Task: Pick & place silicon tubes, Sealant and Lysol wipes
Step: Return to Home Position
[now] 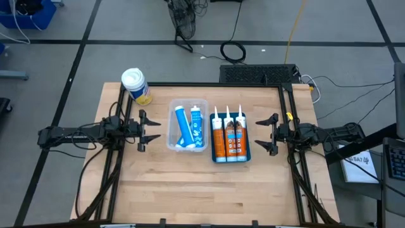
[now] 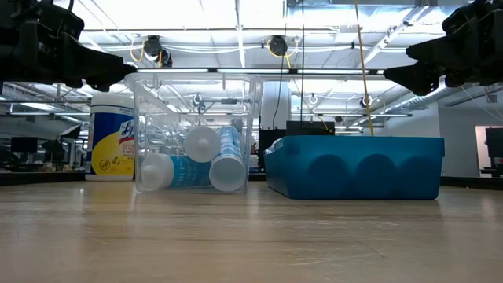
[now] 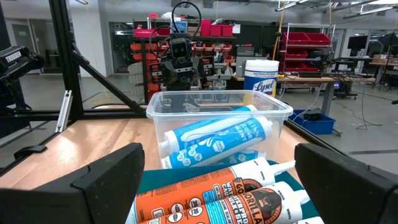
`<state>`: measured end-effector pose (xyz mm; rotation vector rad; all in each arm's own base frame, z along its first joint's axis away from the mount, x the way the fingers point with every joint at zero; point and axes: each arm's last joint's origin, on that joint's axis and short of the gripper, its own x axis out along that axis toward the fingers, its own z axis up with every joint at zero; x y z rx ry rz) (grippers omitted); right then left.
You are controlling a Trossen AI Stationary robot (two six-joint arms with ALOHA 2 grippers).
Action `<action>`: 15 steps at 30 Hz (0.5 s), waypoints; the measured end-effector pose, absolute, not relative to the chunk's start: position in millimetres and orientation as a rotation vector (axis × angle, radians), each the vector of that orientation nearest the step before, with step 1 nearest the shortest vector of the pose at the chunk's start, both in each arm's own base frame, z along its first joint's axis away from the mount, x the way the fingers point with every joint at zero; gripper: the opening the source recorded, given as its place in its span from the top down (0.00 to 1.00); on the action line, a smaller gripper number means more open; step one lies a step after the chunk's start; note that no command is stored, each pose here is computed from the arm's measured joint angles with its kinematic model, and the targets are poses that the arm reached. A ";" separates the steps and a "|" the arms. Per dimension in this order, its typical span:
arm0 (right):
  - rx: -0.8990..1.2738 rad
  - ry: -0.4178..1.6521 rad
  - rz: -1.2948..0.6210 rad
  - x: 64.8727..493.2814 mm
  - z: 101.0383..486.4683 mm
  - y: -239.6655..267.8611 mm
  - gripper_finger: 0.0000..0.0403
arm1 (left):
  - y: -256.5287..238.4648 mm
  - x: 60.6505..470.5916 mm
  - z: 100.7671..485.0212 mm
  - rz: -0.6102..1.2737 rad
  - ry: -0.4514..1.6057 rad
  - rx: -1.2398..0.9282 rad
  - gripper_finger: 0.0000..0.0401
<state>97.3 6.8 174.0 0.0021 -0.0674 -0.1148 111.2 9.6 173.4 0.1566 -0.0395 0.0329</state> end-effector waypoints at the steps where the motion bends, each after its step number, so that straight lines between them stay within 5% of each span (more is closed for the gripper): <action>1: 0.002 -0.067 -0.115 97.3 174.0 6.8 0.03 | 9.6 111.2 173.4 0.033 -0.039 0.157 0.42; 15: 0.002 -0.067 -0.115 97.3 174.0 6.7 0.03 | 9.6 111.2 173.4 0.033 -0.039 0.156 0.45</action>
